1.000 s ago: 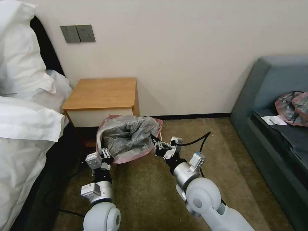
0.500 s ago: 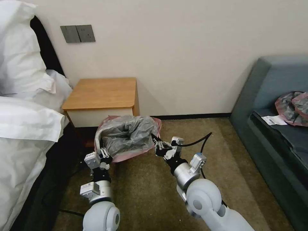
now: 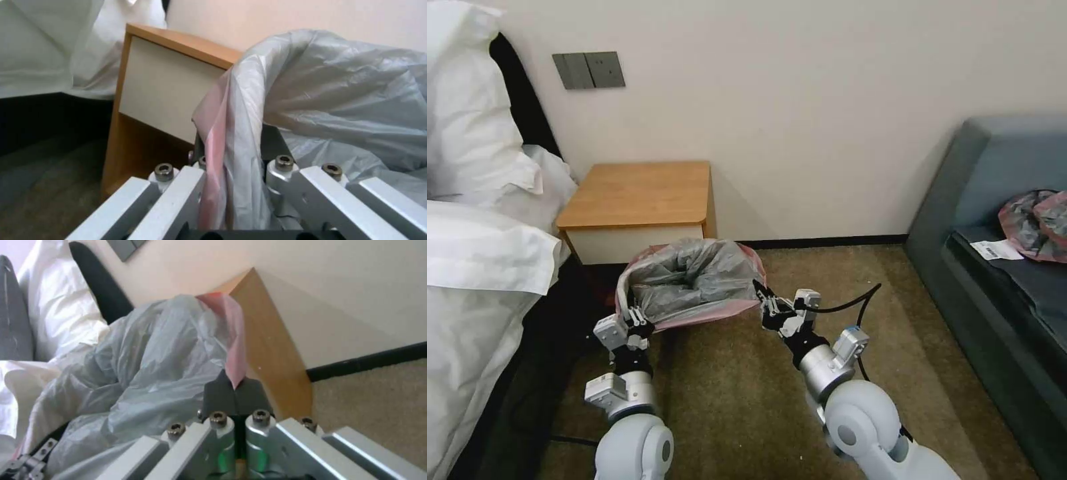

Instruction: Pick up the garbage bag from the table and place it over the trash can.

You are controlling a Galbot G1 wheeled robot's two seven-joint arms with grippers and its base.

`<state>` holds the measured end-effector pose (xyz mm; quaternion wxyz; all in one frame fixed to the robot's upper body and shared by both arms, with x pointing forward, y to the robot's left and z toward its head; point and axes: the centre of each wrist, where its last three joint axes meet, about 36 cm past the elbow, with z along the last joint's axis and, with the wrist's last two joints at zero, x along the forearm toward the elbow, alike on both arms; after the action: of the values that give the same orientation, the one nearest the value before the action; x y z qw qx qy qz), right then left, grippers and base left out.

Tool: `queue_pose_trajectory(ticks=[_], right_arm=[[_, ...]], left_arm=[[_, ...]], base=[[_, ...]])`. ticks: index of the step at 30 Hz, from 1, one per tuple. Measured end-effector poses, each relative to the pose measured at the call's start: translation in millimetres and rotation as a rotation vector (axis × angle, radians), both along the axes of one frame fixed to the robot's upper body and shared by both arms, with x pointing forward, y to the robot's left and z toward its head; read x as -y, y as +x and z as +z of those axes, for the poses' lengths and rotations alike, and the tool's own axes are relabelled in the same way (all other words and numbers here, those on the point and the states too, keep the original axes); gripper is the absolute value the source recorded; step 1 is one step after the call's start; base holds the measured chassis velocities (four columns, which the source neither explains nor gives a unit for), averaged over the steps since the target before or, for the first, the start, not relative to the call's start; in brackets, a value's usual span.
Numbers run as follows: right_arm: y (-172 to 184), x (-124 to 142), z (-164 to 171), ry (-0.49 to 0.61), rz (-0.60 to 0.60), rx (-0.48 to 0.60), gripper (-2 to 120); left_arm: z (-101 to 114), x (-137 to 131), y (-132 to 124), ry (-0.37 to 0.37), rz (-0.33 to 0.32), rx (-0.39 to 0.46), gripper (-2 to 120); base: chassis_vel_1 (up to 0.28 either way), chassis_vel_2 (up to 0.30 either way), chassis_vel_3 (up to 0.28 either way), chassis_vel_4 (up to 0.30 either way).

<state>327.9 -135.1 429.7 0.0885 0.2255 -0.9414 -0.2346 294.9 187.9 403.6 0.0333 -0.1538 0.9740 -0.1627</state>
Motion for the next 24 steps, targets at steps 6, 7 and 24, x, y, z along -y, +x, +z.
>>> queue_pose_trajectory(ticks=[6, 7, 24], right_arm=[[-0.5, 2.7, -5.3, -0.015, -0.011, 0.007, 0], [-0.2, 3.1, -7.0, -0.019, -0.014, 0.012, 0], [9.7, 8.3, -24.4, -0.068, -0.048, 0.067, 0]], left_arm=[[11.6, 2.6, -4.9, -0.094, -0.019, -0.016, 7], [15.3, 3.2, -7.1, -0.119, -0.028, -0.023, 7], [57.8, 2.1, -23.6, -0.326, -0.136, -0.07, 7]], base=[[0.0, 0.0, 0.0, 0.0], [0.0, 0.0, 0.0, 0.0], [0.0, 0.0, 0.0, 0.0]])
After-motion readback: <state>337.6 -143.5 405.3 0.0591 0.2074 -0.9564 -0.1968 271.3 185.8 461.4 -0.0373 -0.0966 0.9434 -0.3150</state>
